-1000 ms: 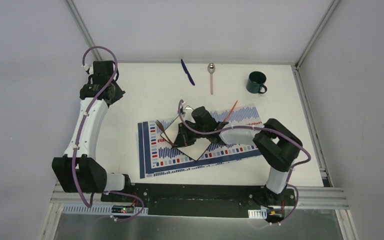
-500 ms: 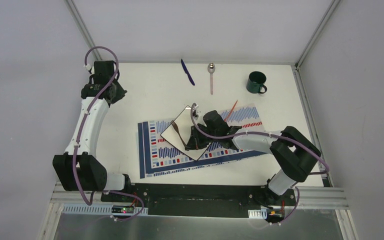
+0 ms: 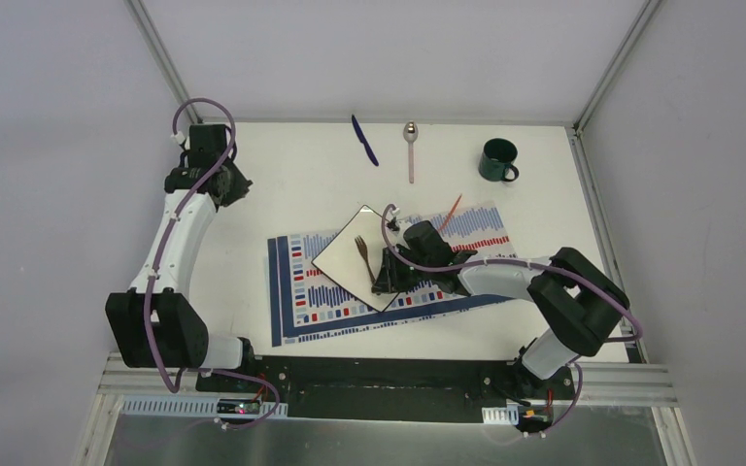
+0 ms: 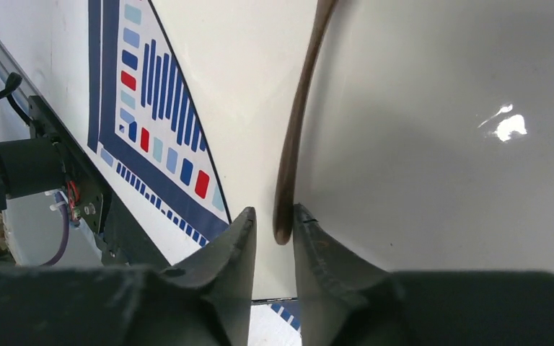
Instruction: Set the dinner table for one person
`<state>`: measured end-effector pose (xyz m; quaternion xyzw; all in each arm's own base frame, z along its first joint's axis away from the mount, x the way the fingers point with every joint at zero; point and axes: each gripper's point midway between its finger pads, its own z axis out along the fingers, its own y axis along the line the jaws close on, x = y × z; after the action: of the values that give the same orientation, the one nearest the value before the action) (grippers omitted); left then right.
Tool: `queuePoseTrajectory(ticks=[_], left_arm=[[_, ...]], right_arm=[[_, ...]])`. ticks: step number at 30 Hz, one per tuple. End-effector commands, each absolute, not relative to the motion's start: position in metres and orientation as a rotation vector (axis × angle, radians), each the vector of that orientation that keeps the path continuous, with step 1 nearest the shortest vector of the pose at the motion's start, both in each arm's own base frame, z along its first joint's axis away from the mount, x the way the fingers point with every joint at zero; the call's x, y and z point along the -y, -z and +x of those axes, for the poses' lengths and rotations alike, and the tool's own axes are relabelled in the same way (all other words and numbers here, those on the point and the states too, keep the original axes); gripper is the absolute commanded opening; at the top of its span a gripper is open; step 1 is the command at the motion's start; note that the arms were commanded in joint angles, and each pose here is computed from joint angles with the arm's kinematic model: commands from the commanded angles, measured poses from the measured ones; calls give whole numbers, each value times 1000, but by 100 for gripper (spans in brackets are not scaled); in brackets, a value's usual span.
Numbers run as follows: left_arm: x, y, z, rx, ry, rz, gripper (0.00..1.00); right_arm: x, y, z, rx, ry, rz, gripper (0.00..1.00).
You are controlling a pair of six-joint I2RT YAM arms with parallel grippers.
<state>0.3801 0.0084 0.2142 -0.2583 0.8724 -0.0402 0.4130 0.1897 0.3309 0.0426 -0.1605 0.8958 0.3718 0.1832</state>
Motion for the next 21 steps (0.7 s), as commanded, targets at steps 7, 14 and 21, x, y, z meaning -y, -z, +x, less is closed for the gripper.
queuePoseTrajectory(ticks=[7,14,21], left_arm=[[24,-194,392,-2214,182,-590,0],[77,-170,387,-2263,227,-485,0],[118,-127,375,-2330,281,-398,5]], right_arm=[[-339,-96,212,-2394,-1033,-474,68],[-297,-149,273,-2299,-791,-331,67],[-202,-131,357,-2340,-463,-9,67]])
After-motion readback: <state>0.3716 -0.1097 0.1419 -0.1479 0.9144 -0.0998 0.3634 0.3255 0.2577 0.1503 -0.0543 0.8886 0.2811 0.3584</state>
